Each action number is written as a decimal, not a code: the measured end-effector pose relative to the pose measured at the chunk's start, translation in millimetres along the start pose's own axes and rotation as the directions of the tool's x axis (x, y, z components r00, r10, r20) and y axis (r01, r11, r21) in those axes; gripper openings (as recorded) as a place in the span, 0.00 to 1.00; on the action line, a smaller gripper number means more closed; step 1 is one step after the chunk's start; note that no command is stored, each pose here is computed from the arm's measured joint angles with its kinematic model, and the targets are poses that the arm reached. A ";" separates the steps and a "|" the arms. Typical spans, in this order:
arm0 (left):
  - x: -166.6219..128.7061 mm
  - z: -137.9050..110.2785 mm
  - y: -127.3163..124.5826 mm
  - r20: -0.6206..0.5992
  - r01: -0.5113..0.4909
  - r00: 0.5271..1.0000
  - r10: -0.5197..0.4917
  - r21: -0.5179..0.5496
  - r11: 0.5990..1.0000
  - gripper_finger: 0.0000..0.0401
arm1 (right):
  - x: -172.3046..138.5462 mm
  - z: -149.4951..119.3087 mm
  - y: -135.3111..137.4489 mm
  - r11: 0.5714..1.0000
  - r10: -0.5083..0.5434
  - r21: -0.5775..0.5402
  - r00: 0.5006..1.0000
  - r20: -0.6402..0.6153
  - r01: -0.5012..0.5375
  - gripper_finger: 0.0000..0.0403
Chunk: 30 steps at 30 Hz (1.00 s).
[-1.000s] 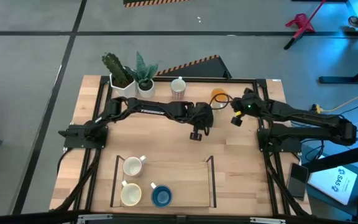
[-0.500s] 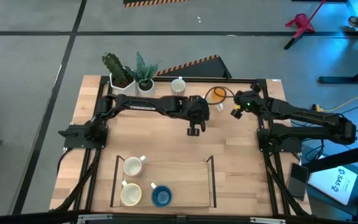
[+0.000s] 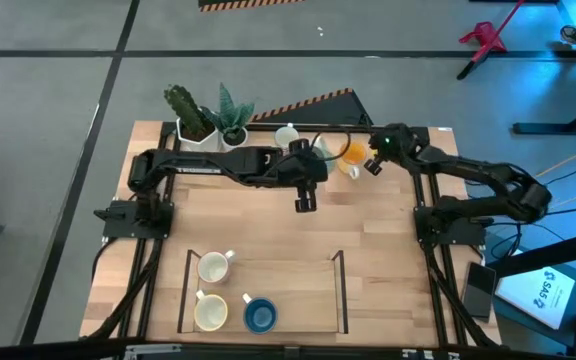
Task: Place coffee mugs
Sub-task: Put the green patterned mug on the shelf
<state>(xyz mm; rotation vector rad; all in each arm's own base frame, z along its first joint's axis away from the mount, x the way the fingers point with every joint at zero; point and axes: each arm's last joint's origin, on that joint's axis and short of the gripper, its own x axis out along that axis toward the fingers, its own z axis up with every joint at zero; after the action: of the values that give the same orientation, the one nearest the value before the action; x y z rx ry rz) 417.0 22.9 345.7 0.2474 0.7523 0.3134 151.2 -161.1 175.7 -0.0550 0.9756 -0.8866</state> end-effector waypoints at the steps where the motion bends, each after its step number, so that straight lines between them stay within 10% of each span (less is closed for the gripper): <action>1: -4.2 -0.2 -0.2 -0.004 -0.001 1.000 0.001 -0.002 1.000 0.05 | 6.0 -1.2 -0.4 1.000 0.017 -0.001 1.000 -0.007 -0.017 0.00; 15: -28.4 -2.1 -12.2 -0.039 -0.042 0.998 0.041 -0.021 0.999 0.05 | 44.3 3.7 20.3 0.898 0.438 -0.119 0.886 0.151 -0.424 0.00; 30: -51.1 -7.3 -40.1 -0.084 0.025 0.996 -0.032 -0.086 0.996 0.05 | 25.2 37.5 87.3 0.606 0.762 -0.553 0.617 0.197 -0.572 0.00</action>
<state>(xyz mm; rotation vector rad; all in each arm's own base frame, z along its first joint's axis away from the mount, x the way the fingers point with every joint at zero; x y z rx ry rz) 384.3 -32.0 359.5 0.1434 0.8236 0.3297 239.9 -133.0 144.1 -0.2313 0.6735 0.1039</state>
